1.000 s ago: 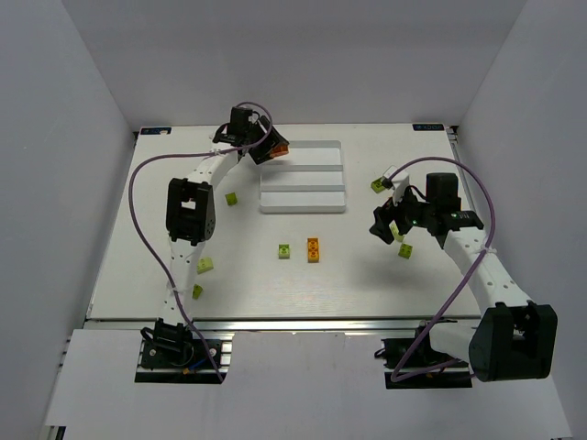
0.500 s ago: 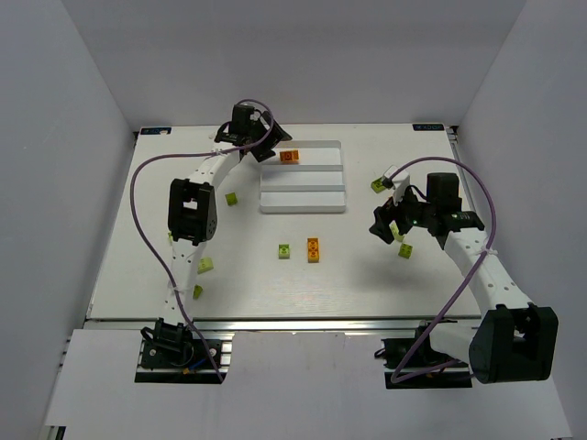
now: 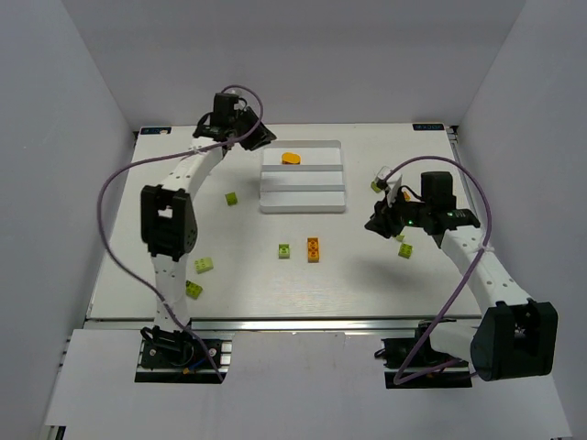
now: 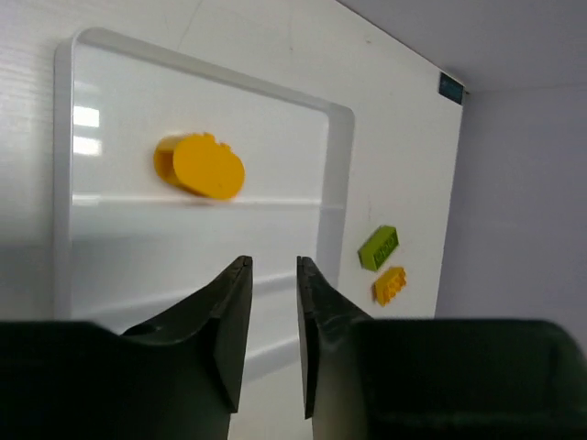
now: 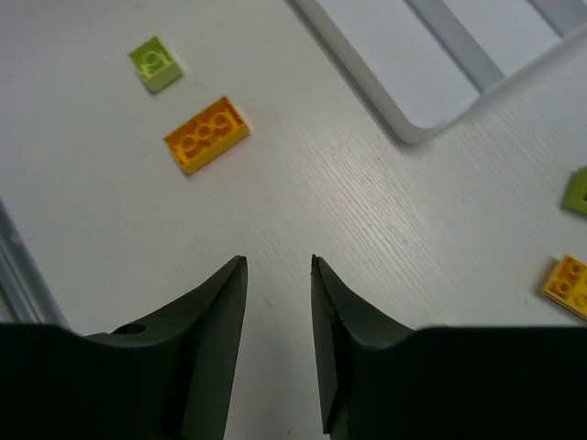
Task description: Sort the legos into containers by color
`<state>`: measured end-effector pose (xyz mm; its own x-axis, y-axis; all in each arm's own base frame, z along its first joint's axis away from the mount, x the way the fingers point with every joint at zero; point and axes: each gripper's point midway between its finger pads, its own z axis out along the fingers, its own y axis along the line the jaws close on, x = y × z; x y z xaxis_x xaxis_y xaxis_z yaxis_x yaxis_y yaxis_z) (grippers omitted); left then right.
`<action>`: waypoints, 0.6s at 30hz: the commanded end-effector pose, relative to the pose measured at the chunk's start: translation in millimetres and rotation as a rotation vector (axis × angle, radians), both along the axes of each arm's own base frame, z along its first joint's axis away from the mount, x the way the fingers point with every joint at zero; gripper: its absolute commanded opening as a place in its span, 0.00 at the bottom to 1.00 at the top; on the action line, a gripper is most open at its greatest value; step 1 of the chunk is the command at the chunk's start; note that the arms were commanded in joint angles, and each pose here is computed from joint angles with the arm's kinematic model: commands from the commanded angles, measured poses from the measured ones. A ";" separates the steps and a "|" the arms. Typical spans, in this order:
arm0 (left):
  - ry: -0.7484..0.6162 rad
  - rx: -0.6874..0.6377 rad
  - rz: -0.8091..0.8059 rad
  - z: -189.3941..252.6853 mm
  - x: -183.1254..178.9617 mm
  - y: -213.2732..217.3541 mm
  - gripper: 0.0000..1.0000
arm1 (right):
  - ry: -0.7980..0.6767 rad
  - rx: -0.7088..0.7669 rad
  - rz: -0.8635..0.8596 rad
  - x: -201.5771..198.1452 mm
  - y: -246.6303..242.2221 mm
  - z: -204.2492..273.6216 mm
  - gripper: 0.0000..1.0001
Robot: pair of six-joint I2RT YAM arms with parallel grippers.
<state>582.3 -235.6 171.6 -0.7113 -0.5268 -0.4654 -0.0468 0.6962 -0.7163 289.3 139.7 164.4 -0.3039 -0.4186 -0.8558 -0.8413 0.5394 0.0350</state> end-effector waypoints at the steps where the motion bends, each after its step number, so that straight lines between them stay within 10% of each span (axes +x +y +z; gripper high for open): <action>1: -0.208 0.050 -0.055 117.2 -64.6 23.9 0.35 | 0.004 0.091 0.124 -11.4 33.1 17.9 0.39; 7: -0.188 0.173 -0.042 104.8 -181.4 69.0 0.88 | 0.067 0.029 -0.200 38.0 28.3 6.7 0.60; 18: 0.000 0.222 0.065 30.4 -307.0 114.9 0.91 | 0.004 -0.156 -0.153 92.9 15.2 -10.2 0.89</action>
<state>297.1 -130.2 218.1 -0.6671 -0.4328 -0.6064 -0.0293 0.8286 -0.5591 354.5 162.4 137.7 -0.4875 -0.4173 -0.7669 -0.7134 0.6968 0.0744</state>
